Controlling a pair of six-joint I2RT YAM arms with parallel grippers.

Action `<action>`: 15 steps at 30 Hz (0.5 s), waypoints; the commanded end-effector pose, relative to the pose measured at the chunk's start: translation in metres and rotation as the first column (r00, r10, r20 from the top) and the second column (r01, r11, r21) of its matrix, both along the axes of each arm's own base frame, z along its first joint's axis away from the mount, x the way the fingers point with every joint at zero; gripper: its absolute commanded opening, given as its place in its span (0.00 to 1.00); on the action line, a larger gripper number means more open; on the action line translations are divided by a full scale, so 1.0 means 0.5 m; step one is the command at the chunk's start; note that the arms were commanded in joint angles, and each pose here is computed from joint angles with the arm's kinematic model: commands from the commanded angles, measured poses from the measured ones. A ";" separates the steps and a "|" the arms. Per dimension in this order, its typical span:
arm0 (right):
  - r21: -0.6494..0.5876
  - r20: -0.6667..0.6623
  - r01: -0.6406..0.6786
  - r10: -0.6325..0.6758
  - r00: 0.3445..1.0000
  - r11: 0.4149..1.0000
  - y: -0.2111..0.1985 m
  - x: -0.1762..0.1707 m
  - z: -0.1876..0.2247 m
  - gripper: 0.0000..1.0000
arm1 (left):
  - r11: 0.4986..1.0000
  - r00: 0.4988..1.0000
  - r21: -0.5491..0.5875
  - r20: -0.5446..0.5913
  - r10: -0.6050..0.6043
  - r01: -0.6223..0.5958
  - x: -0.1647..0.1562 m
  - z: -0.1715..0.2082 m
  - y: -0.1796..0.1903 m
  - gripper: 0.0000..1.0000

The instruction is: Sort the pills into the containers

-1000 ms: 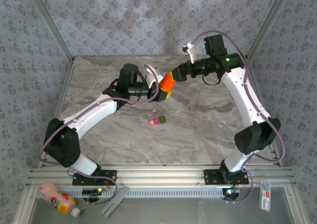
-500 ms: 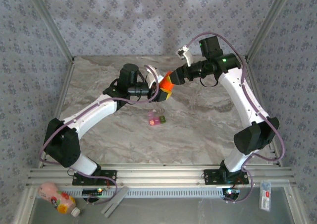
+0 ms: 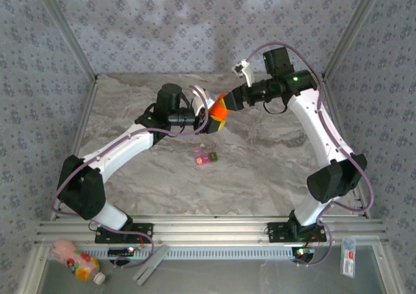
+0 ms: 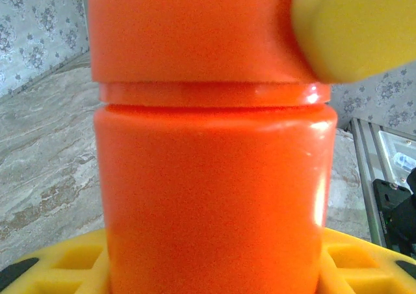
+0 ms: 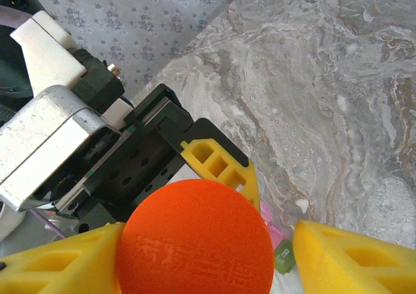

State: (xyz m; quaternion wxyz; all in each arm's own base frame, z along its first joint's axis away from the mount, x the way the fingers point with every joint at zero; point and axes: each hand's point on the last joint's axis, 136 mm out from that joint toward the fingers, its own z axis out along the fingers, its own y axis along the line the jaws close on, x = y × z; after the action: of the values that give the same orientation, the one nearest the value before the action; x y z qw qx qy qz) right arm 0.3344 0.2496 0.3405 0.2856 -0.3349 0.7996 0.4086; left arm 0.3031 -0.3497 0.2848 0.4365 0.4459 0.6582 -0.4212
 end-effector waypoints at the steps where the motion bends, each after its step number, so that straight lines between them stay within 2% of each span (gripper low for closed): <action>1: 0.031 0.022 -0.008 0.008 1.000 0.999 -0.006 -0.018 0.026 0.68 | 0.999 0.998 -0.037 0.058 -0.035 0.037 -0.006 0.034 -0.010 0.00; 8: 0.045 0.012 -0.012 0.012 1.000 0.999 -0.007 -0.021 0.026 0.50 | 0.999 0.998 -0.037 0.060 -0.037 0.039 -0.006 0.035 -0.011 0.00; 12: 0.048 -0.006 -0.013 0.014 1.000 0.999 -0.002 -0.025 0.018 0.47 | 0.999 0.998 -0.041 0.064 -0.027 0.030 -0.002 0.038 -0.011 0.00; 15: 0.028 -0.034 0.036 -0.035 0.999 0.999 0.001 -0.016 -0.005 0.45 | 0.999 0.997 -0.043 0.076 0.006 -0.003 0.009 0.041 -0.011 0.00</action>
State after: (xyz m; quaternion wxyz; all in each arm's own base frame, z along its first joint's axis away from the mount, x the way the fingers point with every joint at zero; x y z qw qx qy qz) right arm 0.3306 0.2485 0.3413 0.2912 -0.3282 0.7943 0.4202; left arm 0.3046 -0.3498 0.2818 0.4343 0.4442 0.6618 -0.4195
